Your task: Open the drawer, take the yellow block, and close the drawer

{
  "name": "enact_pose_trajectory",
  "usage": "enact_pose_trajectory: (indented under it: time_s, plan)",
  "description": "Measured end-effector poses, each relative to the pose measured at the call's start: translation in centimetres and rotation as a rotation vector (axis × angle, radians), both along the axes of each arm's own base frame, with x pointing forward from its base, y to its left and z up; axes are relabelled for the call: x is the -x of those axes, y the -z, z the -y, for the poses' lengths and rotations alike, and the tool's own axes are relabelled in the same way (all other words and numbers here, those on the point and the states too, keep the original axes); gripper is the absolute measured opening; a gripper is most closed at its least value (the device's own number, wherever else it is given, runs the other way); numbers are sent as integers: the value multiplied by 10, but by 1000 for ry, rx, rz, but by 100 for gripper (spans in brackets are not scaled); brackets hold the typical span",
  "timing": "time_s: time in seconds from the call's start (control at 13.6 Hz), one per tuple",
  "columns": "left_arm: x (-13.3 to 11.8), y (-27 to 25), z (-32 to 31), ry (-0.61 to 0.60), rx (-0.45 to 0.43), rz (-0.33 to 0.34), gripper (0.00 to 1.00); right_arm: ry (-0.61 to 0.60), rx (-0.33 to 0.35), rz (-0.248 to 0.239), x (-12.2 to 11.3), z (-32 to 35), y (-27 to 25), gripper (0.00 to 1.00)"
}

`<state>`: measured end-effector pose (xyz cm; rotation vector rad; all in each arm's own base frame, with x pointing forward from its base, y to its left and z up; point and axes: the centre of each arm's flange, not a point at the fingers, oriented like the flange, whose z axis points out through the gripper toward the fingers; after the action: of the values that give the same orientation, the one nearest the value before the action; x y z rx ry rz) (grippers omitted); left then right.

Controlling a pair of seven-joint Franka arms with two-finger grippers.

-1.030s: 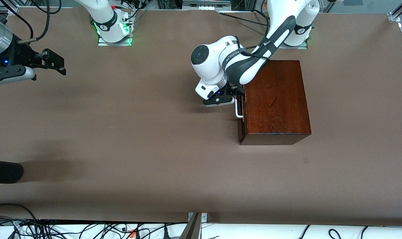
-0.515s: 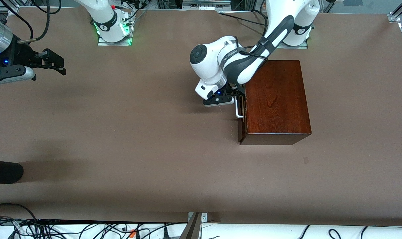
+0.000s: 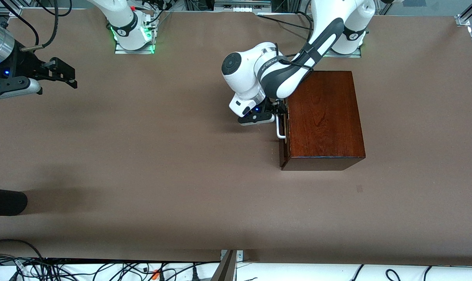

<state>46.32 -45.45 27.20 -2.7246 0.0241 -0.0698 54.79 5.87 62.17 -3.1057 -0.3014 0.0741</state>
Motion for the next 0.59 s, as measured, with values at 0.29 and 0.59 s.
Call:
enact_pose_trajectory:
  time_s: [0.29,0.59]
  plan:
    - [-1,8,1,-4,-1,-10,100,1,0,0,0,1,0,100]
    - [-4,3,3,-7,9,-1,100,3,0,0,0,2,0,100]
